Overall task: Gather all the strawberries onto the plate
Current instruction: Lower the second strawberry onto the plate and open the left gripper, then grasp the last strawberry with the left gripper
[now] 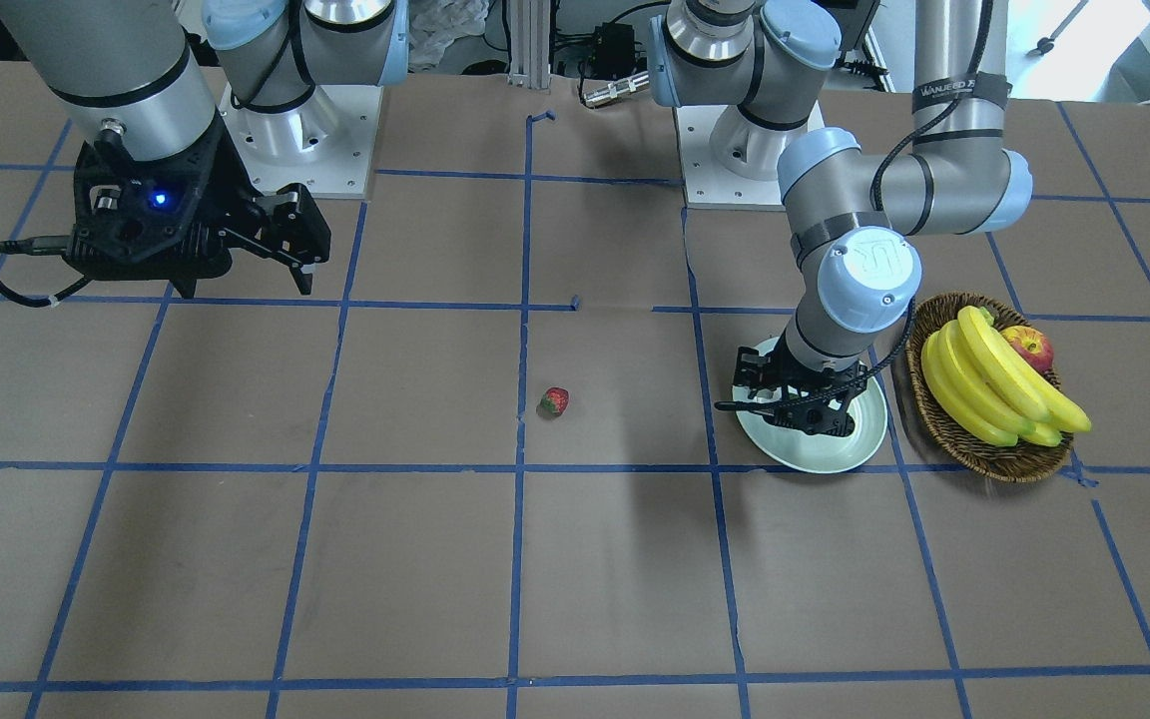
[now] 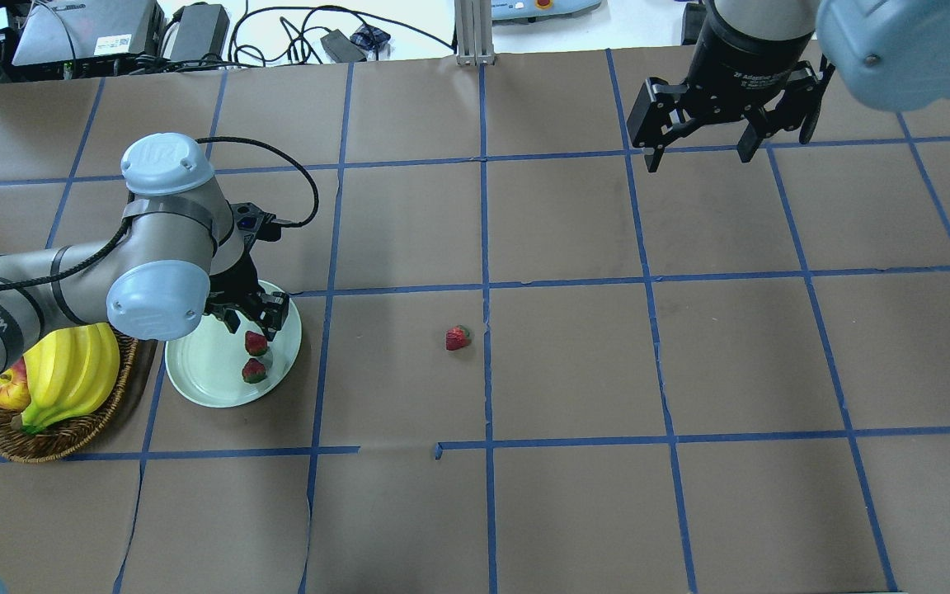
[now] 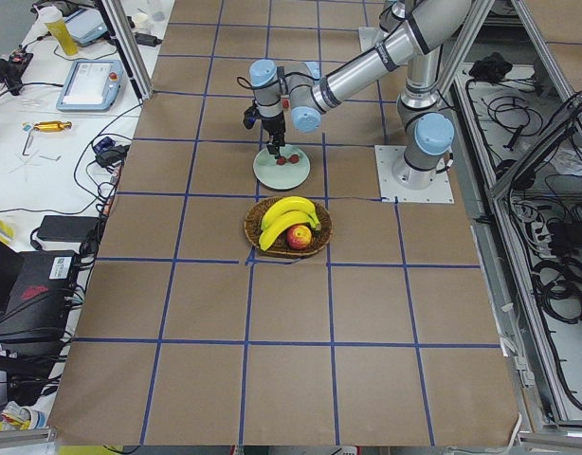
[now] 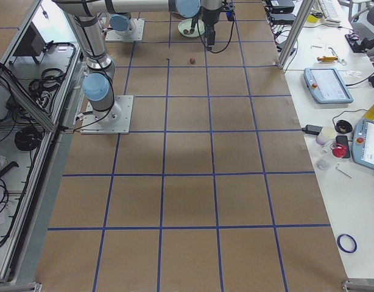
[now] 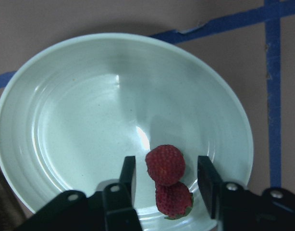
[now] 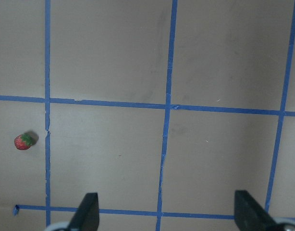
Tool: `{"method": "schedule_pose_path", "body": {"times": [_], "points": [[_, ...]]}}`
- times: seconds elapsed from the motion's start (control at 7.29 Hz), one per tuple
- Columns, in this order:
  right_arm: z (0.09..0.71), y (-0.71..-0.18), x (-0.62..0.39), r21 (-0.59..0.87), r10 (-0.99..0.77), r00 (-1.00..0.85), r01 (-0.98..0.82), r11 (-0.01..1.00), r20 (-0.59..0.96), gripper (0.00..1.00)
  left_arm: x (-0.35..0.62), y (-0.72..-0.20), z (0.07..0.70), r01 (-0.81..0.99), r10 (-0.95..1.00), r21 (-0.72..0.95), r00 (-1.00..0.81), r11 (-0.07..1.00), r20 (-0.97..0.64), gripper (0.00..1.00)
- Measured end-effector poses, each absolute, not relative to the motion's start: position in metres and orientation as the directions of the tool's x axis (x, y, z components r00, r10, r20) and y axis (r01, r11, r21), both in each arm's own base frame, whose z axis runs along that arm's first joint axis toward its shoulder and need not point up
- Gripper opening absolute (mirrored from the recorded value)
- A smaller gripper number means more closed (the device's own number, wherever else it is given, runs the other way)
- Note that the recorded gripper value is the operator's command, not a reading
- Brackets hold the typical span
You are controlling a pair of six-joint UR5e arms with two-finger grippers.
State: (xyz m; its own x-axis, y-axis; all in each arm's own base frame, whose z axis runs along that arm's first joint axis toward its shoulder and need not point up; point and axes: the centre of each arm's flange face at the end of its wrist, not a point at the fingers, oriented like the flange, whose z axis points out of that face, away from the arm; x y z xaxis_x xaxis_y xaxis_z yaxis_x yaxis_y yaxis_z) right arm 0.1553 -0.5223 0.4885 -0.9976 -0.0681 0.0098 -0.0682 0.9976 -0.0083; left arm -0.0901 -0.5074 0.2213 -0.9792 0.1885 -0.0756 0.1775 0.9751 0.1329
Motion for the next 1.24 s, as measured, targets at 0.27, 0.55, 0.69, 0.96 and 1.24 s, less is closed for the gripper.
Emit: {"method": "schedule_pose_path", "body": {"times": [0.27,0.55,0.69,0.96,1.24], "points": [[0.489,-0.522,0.155,-0.008,-0.068,-0.998,-0.068,0.998,0.01,1.0,-0.179,-0.516,0.246,0.075,0.077,0.04,-0.995,0.996,-0.055,1.0],[0.489,-0.522,0.156,-0.008,-0.068,-0.998,-0.068,0.998,0.011,1.0,-0.259,-0.509,0.246,-0.047,-0.047,-0.029,-0.999,0.998,-0.013,1.0],[0.489,-0.522,0.156,-0.008,-0.069,-0.998,-0.069,0.998,0.011,1.0,-0.288,-0.503,0.234,-0.083,-0.084,-0.041,-0.997,0.996,0.0,1.0],[0.489,-0.522,0.156,-0.008,-0.069,-0.998,-0.07,0.998,0.011,1.0,-0.323,-0.487,0.204,-0.087,-0.087,-0.013,-0.996,0.996,-0.01,0.86],[0.488,-0.522,0.156,-0.007,-0.07,-0.998,-0.07,0.998,0.011,1.0,-0.333,-0.477,0.183,-0.076,-0.076,0.019,-0.997,0.997,-0.025,0.18]]}}
